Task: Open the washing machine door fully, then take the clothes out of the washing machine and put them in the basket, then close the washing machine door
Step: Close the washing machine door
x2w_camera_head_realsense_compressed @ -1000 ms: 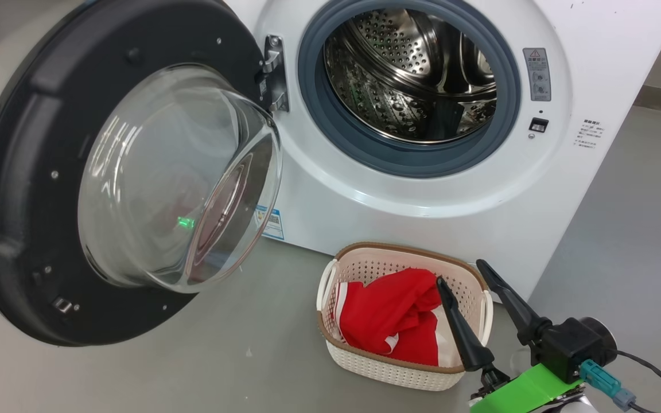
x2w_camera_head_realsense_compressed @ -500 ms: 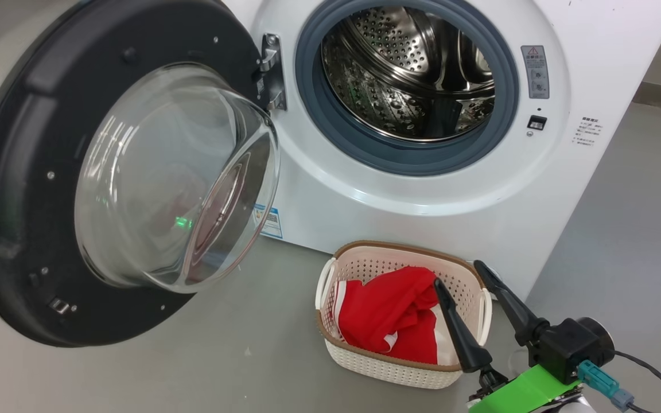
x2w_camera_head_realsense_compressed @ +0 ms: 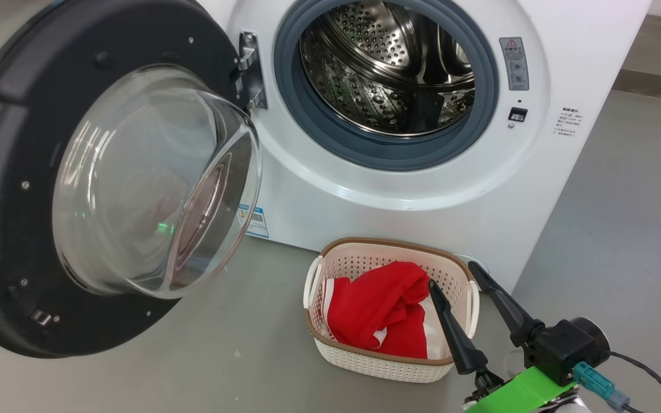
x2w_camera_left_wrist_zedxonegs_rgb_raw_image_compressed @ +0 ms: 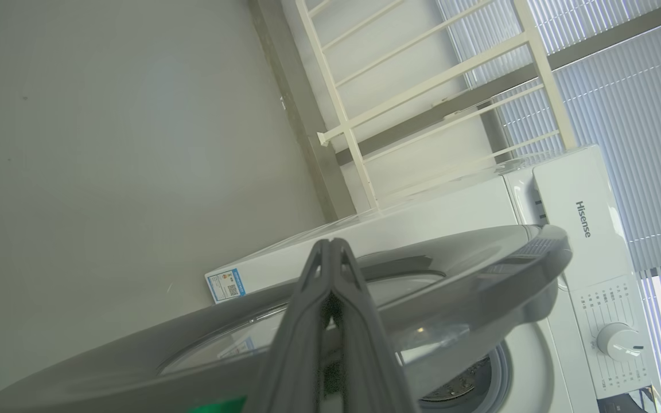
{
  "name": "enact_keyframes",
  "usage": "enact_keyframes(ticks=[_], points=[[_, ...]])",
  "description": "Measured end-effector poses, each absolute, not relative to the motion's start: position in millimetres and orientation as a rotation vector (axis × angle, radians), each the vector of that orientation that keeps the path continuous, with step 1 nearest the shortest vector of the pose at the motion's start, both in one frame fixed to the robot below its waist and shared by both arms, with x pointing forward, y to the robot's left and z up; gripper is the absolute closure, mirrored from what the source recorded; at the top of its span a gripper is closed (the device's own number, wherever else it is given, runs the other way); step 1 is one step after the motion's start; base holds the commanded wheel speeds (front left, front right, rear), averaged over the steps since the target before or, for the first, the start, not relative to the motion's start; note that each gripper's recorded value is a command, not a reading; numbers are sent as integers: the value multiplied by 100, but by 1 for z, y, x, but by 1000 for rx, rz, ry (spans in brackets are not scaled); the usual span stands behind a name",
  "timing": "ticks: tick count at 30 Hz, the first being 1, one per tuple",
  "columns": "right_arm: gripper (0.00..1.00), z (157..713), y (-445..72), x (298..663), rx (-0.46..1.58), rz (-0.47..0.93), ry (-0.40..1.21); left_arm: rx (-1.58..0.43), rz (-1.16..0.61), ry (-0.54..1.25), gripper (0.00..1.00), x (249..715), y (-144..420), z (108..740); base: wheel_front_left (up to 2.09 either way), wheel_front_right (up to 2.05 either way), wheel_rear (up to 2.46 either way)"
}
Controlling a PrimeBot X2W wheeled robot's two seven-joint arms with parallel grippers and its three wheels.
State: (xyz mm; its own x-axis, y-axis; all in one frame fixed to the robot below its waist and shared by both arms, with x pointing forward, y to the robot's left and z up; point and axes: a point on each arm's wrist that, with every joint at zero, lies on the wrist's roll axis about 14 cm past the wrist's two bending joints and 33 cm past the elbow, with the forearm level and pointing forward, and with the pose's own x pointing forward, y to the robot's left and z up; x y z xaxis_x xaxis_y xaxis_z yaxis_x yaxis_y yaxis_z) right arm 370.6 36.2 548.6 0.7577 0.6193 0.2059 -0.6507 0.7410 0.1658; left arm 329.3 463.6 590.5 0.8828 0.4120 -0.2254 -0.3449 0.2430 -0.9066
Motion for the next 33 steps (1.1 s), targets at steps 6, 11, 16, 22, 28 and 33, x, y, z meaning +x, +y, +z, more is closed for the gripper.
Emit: enact_keyframes(ticks=[6,11,16,22,28,33], points=[[0,552,36,370,240,700,-149,-1223,492,-35,100,330,459,587,0,0,0],[0,552,39,370,243,707,-148,-1271,443,-37,100,330,454,588,0,0,0],[0,552,42,370,243,717,-147,-1305,400,-49,100,330,448,591,0,0,0],[0,552,46,369,244,728,-147,-1315,348,-61,100,331,439,594,0,0,0],[0,552,47,369,245,731,-145,-1339,307,-63,100,332,429,593,0,0,0],[0,552,48,369,252,732,-142,-1368,228,-68,100,336,410,595,0,0,0]])
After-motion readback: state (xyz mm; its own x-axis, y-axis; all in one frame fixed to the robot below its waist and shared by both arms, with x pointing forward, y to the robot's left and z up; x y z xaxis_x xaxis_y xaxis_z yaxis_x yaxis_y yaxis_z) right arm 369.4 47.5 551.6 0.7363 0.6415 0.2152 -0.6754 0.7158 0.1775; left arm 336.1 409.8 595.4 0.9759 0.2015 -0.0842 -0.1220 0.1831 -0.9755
